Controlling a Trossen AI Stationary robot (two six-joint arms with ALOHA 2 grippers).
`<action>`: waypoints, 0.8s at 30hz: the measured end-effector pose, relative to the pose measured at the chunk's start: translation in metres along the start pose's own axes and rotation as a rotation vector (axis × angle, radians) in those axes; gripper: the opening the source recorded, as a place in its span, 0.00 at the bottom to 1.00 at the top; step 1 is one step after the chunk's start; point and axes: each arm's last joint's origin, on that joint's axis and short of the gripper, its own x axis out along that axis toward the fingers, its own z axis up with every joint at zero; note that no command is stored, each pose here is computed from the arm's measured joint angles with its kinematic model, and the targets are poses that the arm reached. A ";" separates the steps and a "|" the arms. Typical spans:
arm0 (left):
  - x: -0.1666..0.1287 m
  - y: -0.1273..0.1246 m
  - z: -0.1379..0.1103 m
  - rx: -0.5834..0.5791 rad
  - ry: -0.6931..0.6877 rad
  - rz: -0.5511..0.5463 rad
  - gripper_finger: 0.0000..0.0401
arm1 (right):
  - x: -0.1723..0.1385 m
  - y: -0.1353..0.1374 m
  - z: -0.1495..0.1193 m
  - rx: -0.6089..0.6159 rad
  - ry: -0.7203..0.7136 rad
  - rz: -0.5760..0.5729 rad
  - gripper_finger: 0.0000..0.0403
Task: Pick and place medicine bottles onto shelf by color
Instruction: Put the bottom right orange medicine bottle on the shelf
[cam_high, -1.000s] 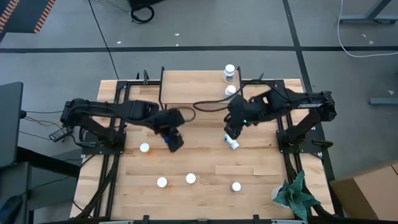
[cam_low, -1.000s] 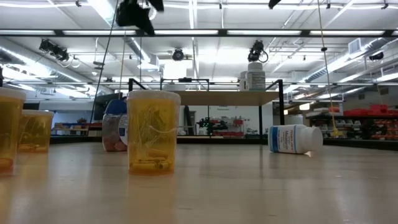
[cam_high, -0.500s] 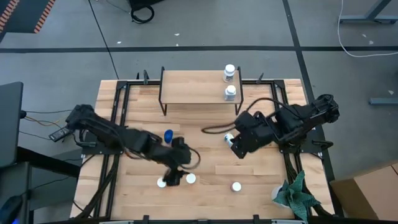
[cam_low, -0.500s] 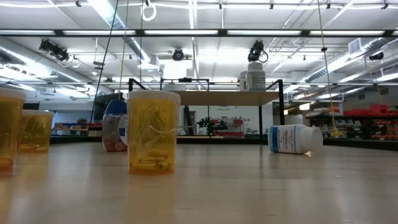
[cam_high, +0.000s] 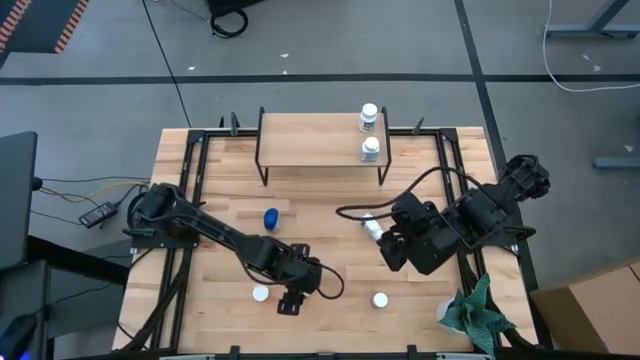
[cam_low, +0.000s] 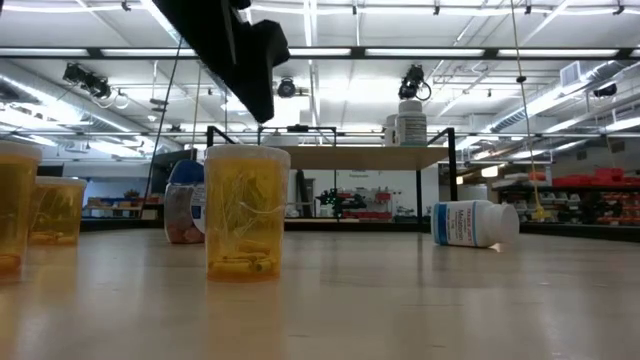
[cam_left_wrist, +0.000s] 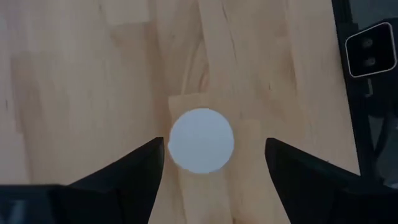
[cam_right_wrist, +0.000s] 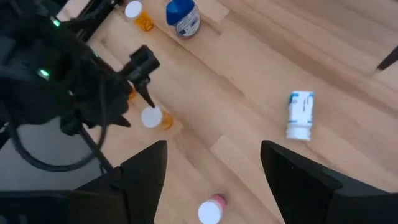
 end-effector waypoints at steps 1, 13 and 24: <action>0.003 0.000 0.000 0.000 0.001 0.000 0.72 | -0.001 0.000 -0.001 0.007 -0.001 0.003 0.66; 0.020 0.002 -0.004 0.006 0.049 0.044 0.86 | -0.002 0.001 -0.004 0.063 -0.005 0.010 0.66; 0.043 0.001 -0.007 0.038 0.088 0.051 0.86 | -0.002 0.001 -0.003 0.066 -0.039 0.005 0.66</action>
